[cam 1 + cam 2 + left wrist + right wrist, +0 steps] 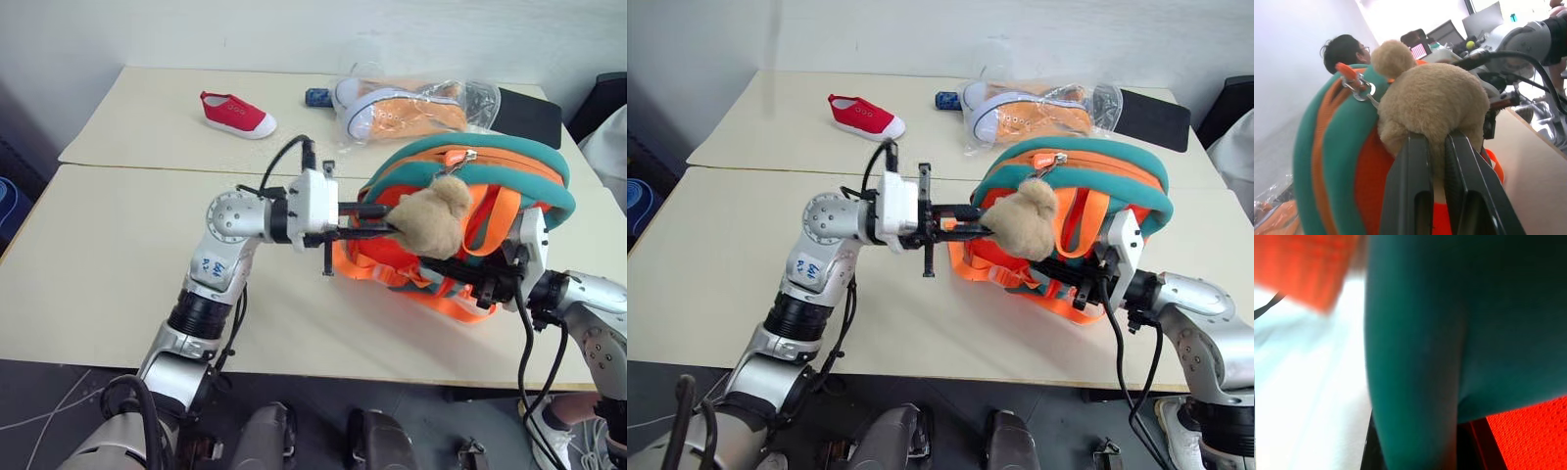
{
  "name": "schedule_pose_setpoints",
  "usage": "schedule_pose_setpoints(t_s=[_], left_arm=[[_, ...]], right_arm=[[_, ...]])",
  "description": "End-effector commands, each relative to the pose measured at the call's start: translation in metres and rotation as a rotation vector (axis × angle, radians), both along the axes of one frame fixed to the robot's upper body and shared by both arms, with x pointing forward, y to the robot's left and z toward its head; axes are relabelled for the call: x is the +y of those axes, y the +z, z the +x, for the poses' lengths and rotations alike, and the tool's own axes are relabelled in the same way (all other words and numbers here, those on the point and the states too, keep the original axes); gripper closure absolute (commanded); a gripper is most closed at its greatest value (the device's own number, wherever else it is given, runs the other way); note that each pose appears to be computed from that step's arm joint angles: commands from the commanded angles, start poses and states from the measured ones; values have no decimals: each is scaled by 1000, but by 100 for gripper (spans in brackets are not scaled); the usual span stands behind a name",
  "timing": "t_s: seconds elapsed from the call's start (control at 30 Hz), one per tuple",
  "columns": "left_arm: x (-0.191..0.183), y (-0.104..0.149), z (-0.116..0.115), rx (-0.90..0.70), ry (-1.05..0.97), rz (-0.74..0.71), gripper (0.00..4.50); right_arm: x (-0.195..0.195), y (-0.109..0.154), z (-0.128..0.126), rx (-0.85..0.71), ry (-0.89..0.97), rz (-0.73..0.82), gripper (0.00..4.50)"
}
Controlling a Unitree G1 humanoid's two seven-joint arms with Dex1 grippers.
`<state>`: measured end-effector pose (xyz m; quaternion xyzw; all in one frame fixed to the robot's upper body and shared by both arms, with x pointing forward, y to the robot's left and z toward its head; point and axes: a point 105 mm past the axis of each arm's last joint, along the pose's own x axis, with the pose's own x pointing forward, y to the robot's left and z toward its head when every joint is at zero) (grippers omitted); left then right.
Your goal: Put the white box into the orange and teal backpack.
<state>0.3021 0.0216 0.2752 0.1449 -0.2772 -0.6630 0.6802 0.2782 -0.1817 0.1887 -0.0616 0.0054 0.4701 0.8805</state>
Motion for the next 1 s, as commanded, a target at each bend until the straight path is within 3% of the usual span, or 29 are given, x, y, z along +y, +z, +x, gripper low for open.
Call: schedule_pose_setpoints(t_s=[0.03,0.17,0.23,0.37,0.47,0.77,0.9,1.0], left_arm=[[37,43,16,62,81,-171,448],[84,48,54,178,289,-187,448],[99,36,63,292,317,-163,448],[118,-13,85,481,464,-44,448],[112,-54,87,472,513,90,448],[66,-120,69,414,429,247,448],[61,-124,72,482,437,166,448],[58,-120,64,443,403,185,448]], right_arm=[[-8,9,-5,-37,-25,21,450],[-18,10,-8,-41,-67,41,450],[-24,11,-9,-43,-95,56,450],[-34,11,-10,-47,-149,89,450],[-38,10,-10,-49,-173,97,450],[-33,8,-10,-49,-176,125,450],[-32,10,-8,-58,-177,142,450],[-32,13,-7,-60,-184,173,450]])
